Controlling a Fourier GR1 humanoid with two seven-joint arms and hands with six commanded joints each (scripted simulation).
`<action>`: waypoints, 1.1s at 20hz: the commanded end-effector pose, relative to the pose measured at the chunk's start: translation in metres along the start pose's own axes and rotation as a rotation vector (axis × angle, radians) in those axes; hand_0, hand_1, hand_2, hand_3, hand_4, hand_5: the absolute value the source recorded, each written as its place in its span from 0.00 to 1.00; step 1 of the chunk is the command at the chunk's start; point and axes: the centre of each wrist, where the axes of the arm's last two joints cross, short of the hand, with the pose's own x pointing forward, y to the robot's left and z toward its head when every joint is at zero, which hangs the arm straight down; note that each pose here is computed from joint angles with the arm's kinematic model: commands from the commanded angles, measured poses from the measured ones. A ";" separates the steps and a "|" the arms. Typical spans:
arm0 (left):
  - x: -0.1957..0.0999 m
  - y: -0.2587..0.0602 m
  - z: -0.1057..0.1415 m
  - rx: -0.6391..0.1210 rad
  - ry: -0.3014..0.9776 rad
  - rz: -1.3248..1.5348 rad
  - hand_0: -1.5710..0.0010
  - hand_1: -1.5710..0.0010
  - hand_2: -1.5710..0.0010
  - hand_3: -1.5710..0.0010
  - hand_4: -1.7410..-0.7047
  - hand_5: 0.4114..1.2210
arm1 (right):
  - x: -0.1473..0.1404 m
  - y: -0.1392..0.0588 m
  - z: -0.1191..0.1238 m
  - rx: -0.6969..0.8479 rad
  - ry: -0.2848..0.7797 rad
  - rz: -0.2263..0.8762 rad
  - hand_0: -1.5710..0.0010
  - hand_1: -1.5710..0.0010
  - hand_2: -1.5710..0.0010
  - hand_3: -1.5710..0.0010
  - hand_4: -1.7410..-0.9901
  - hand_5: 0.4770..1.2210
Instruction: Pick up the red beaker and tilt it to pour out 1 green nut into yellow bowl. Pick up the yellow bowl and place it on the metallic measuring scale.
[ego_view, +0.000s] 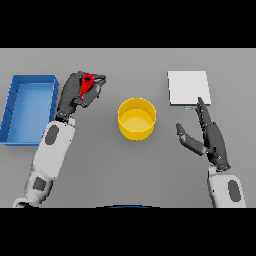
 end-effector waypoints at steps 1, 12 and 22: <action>0.002 0.000 -0.001 -0.009 0.005 -0.022 0.00 0.00 0.00 0.01 0.12 0.93 | -0.002 -0.003 0.003 -0.005 0.015 0.006 1.00 1.00 1.00 1.00 0.62 0.26; 0.043 -0.006 -0.030 -0.235 -0.077 -0.605 0.00 0.00 0.00 0.00 0.02 0.91 | 0.000 0.003 0.003 -0.002 0.027 0.001 1.00 1.00 1.00 1.00 0.61 0.29; 0.074 -0.031 -0.049 -0.575 -0.102 -1.179 0.00 0.00 0.00 0.11 0.09 0.99 | -0.003 0.002 0.006 -0.020 0.068 -0.047 1.00 1.00 1.00 1.00 0.61 0.25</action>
